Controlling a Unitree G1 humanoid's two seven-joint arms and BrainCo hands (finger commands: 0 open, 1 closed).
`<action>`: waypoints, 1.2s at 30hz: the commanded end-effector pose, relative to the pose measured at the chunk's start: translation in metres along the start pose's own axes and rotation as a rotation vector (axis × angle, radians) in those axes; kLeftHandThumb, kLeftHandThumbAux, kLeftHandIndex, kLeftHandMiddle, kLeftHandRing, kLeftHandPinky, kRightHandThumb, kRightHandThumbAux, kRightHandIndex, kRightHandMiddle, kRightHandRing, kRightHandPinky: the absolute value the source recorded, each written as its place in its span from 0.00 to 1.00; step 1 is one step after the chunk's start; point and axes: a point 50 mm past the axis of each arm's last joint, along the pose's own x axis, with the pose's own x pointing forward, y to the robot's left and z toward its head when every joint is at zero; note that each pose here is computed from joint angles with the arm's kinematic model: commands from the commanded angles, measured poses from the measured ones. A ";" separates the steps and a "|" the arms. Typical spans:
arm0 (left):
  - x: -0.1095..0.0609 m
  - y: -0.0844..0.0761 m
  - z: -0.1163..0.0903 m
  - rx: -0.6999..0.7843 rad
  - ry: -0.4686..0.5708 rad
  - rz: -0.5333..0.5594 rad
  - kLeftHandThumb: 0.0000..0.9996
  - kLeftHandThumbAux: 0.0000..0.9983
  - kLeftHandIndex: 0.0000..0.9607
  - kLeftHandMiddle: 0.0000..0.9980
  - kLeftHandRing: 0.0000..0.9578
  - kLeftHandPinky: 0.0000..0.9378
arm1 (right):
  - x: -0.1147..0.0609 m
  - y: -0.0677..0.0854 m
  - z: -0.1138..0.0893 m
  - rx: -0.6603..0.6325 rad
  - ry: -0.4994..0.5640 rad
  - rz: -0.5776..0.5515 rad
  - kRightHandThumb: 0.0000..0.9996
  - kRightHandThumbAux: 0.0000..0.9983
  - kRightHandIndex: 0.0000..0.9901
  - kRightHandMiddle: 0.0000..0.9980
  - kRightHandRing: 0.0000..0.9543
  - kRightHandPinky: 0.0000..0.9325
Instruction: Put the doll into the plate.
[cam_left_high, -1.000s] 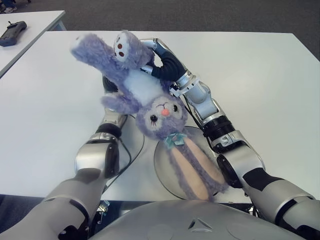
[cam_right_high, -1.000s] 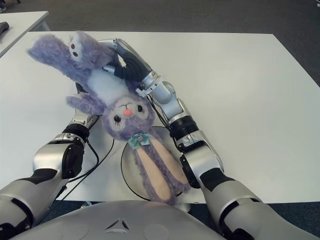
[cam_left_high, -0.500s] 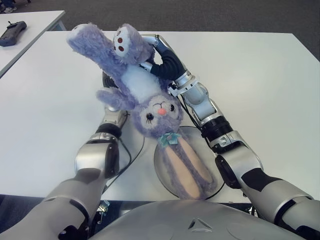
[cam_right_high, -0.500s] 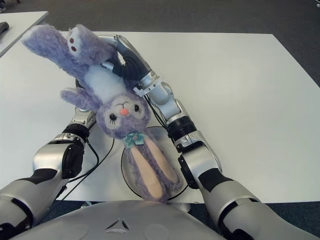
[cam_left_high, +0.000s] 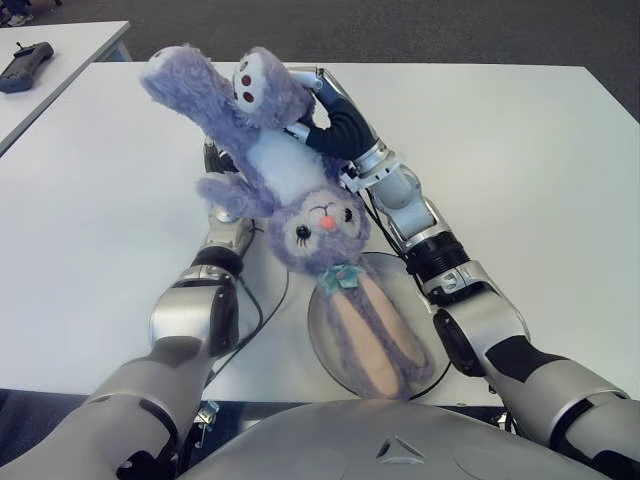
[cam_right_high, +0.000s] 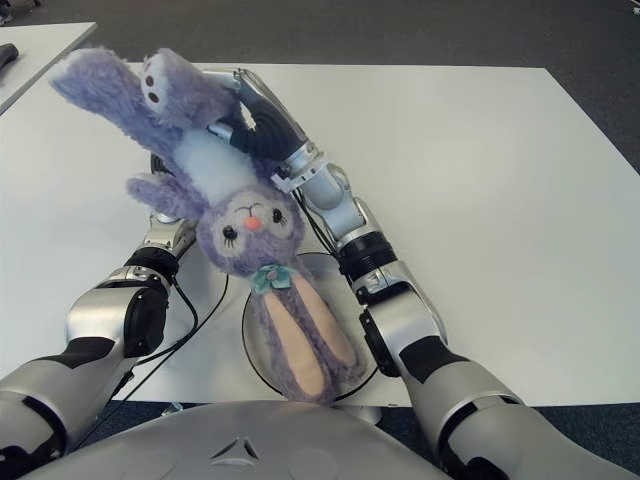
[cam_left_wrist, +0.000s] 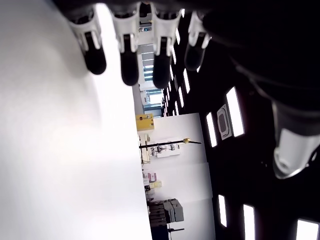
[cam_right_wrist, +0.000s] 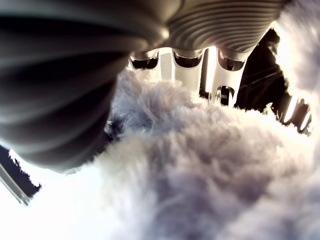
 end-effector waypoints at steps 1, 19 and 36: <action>-0.079 0.002 -0.118 0.081 0.503 -0.058 0.00 0.55 0.13 0.18 0.16 0.13 | -0.006 -0.021 0.000 -0.021 -0.016 -0.038 0.70 0.72 0.44 0.85 0.88 0.90; -0.078 0.005 -0.114 -0.066 0.452 -0.045 0.00 0.54 0.09 0.14 0.12 0.08 | -0.015 -0.036 -0.002 -0.080 0.011 -0.004 0.70 0.72 0.44 0.85 0.88 0.90; -0.076 0.005 -0.041 -0.424 -0.249 -0.257 0.03 0.33 0.00 0.03 0.02 0.01 | -0.014 -0.048 -0.020 -0.145 0.147 0.006 0.70 0.72 0.44 0.84 0.87 0.89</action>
